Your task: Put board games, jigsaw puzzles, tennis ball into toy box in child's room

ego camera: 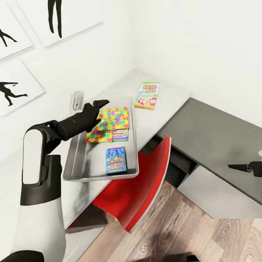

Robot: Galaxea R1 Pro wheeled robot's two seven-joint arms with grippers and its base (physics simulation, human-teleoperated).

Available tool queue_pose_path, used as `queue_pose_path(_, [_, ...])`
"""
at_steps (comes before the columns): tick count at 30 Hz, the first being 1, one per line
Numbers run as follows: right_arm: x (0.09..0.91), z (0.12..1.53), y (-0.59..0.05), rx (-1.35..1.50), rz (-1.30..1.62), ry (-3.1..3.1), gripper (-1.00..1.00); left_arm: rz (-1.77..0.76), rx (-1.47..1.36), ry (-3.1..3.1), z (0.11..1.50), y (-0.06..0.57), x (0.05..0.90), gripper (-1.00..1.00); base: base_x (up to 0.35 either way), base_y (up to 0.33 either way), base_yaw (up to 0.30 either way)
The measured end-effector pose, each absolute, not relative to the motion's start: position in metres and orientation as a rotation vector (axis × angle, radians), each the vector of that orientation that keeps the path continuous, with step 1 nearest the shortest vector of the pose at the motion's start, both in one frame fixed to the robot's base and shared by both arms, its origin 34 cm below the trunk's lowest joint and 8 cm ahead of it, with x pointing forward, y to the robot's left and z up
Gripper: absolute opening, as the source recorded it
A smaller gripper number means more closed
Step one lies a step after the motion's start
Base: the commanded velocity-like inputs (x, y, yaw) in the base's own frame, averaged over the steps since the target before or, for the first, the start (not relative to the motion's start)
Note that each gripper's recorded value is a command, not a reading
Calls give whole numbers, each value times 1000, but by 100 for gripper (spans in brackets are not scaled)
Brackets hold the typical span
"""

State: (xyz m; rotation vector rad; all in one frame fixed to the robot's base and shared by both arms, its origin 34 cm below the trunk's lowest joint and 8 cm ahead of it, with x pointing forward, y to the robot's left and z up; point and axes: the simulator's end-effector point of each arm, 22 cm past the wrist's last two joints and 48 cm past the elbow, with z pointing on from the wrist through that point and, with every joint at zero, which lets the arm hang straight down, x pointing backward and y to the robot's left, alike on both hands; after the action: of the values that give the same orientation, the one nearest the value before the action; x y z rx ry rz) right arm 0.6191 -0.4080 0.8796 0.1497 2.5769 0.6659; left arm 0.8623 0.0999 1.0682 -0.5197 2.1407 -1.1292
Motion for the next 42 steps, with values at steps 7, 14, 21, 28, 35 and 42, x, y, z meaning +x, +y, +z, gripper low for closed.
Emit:
queue_pose_path(7, [619,880,-409,151,665,2576,100,-1118,-479,2126,1084,99,865,100,0,0,-234])
queue_pose_path(14, [619,880,-409,152,664,2576,100,-1063,-451,2111,1107,104,875,100,0,0,-269])
queue_pose_path(21, [619,880,-409,151,665,2575,100,-959,-390,2097,1146,114,893,100,0,0,-281])
queue_pose_path(28, [619,880,-409,151,665,2576,100,-917,-342,2060,1189,115,906,100,0,0,-253])
queue_pose_path(35, [619,880,-408,150,665,2575,100,-854,-257,2060,1220,101,908,100,0,0,-102])
queue_pose_path(42, [619,880,-408,149,665,2575,100,-812,-216,2056,1235,95,910,100,0,0,-29])
